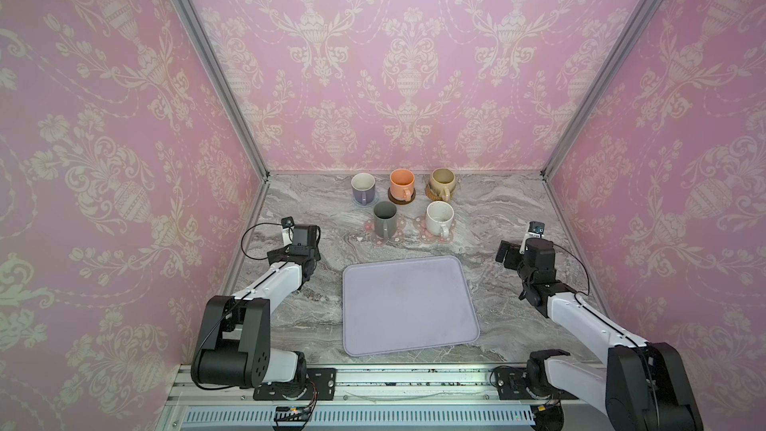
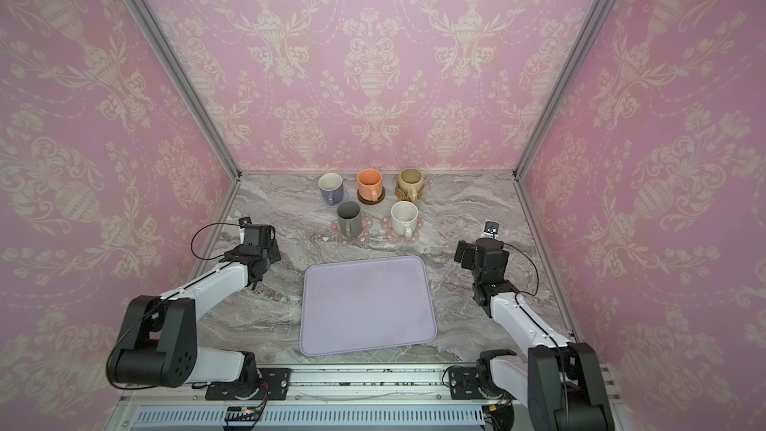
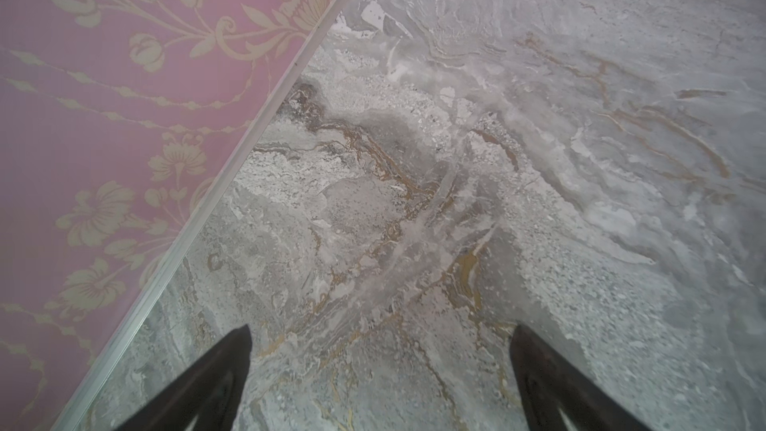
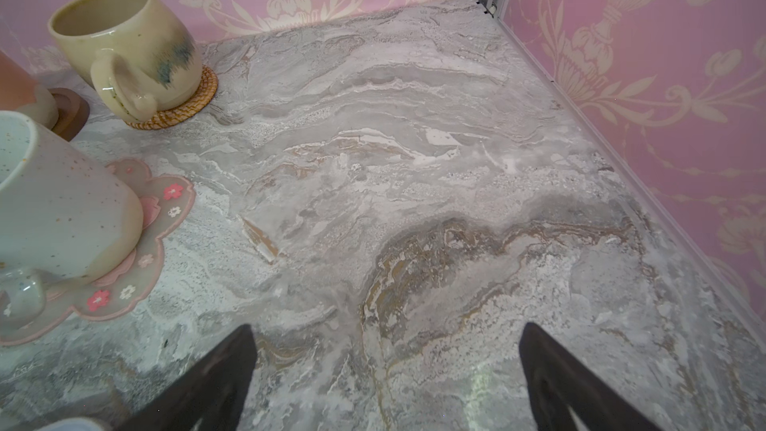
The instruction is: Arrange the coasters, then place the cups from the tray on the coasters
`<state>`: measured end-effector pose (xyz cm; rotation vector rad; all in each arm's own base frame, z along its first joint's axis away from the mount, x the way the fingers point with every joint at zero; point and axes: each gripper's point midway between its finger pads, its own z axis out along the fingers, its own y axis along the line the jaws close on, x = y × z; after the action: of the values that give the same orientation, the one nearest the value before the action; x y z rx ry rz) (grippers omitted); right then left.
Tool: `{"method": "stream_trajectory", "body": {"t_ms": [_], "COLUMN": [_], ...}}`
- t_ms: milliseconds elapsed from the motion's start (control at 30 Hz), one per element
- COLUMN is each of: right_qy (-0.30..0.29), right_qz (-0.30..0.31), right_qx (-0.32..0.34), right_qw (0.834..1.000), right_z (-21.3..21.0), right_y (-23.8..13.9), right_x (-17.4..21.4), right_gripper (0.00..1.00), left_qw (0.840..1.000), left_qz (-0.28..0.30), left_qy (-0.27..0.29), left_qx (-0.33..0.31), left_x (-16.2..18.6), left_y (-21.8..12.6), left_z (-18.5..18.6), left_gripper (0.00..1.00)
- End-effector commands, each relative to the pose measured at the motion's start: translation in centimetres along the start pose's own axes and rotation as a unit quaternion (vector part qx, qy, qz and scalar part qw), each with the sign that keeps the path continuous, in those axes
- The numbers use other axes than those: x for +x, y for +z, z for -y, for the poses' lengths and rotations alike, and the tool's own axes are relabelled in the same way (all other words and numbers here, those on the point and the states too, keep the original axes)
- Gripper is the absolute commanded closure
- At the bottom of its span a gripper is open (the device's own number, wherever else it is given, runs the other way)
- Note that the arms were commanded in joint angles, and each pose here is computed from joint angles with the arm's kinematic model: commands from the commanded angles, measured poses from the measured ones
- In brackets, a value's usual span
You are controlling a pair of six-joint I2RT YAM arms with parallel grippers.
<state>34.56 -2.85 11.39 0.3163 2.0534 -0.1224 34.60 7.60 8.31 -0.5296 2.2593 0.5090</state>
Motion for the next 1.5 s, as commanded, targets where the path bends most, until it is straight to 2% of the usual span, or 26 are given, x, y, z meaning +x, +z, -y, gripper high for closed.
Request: {"method": "stream_trajectory", "body": {"t_ms": [0,267,467,633,733,867,1000,1033,1167,1467], "right_qy": [-0.010,-0.004,-0.033,-0.064,-0.078,-0.075,-0.071,-0.069,-0.070,-0.061], "right_qz": [0.021,0.037,0.004,0.015,0.047,0.050,0.102,0.099,0.097,0.085], "right_qx": [-0.008,-0.050,-0.094,-0.126,-0.136,-0.141,-0.159,-0.154,-0.156,-0.134], "right_qw": [1.000,0.998,0.995,0.990,0.987,0.986,0.979,0.981,0.981,0.985], "right_z": [-0.3,-2.1,-4.1,-5.2,-5.6,-5.4,-5.6,-5.2,-5.3,-4.7], "right_y": [0.8,3.0,4.3,4.2,4.3,4.4,3.6,3.4,3.6,4.3], "right_x": [-0.5,-0.9,-0.7,-0.9,-1.4,-0.5,0.0,0.3,0.0,-0.1], "right_gripper": [0.00,0.00,0.02,0.02,0.01,0.01,0.00,0.00,0.00,0.00], "left_qw": [0.999,0.994,0.984,0.974,0.975,0.972,0.964,0.960,0.959,0.964], "left_qz": [0.033,0.108,0.164,0.205,0.195,0.199,0.211,0.232,0.235,0.218], "left_qy": [0.001,-0.005,-0.010,-0.007,0.000,0.006,0.015,0.013,0.006,0.008], "left_qx": [-0.009,0.029,0.066,0.098,0.111,0.124,0.158,0.157,0.157,0.150], "left_x": [-0.6,-2.1,-3.4,-3.3,-3.1,-2.9,-1.8,-2.0,-2.0,-2.0], "left_y": [1.0,1.5,1.0,1.1,1.2,1.0,0.9,0.7,0.4,1.0], "left_z": [-0.6,0.9,2.0,3.2,3.7,4.1,5.1,5.0,4.7,4.7], "left_gripper": [0.01,0.01,0.01,0.01,0.01,0.01,0.01,0.01,0.01,0.01]}}
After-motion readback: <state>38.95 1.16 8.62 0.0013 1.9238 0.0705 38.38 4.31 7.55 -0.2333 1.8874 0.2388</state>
